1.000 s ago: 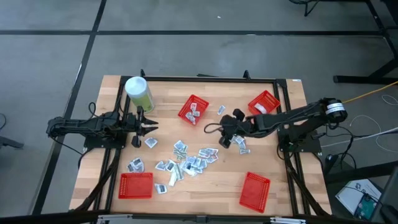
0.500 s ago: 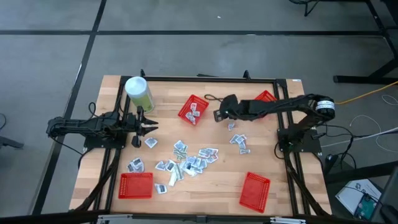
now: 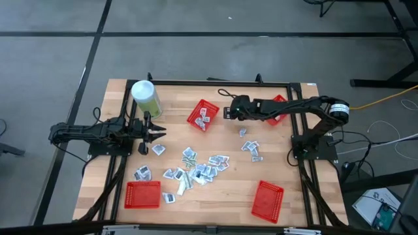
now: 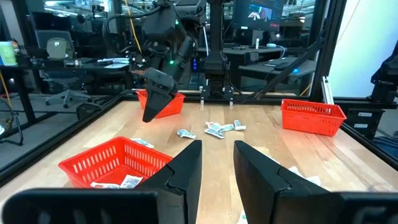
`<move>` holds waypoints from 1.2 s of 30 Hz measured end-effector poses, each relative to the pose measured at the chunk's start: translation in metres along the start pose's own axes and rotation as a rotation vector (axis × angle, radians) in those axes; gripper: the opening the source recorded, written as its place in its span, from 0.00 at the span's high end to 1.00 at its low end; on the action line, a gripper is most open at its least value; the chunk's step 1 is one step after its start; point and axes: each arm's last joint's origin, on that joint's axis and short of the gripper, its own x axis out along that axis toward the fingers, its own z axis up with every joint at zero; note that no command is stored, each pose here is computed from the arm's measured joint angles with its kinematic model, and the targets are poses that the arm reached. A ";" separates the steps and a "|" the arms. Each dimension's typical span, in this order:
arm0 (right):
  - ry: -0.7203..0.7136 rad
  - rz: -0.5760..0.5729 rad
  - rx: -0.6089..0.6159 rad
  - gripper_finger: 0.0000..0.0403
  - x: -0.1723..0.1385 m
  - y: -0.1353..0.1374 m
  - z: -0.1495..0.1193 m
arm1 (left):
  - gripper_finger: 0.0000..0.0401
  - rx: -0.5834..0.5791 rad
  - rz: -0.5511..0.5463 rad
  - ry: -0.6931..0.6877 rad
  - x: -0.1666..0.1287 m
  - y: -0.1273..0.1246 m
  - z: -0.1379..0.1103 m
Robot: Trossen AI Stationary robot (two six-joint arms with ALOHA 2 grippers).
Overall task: Pick & Place First Aid Supplies
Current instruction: Put the orange ointment pack into the red container
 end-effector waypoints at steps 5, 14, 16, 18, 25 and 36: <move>0.049 -0.040 0.005 0.64 0.016 -0.008 0.000 | 0.78 0.000 0.000 0.000 0.000 0.000 0.000; 0.117 -0.067 0.044 0.64 0.039 -0.020 0.007 | 0.78 0.000 0.000 0.000 0.000 0.000 0.000; 0.127 -0.068 0.051 0.64 0.042 -0.021 0.008 | 0.78 0.000 0.000 0.001 0.000 0.000 0.000; 0.134 -0.067 0.058 0.64 0.044 -0.020 0.010 | 0.78 0.000 0.000 0.000 0.000 0.000 0.000; 0.169 -0.100 0.074 0.67 0.049 -0.006 0.018 | 0.78 0.000 0.000 0.000 0.000 0.000 0.000; 0.267 -0.203 0.068 0.88 0.058 -0.002 0.017 | 0.78 0.000 0.000 0.000 0.000 0.000 0.000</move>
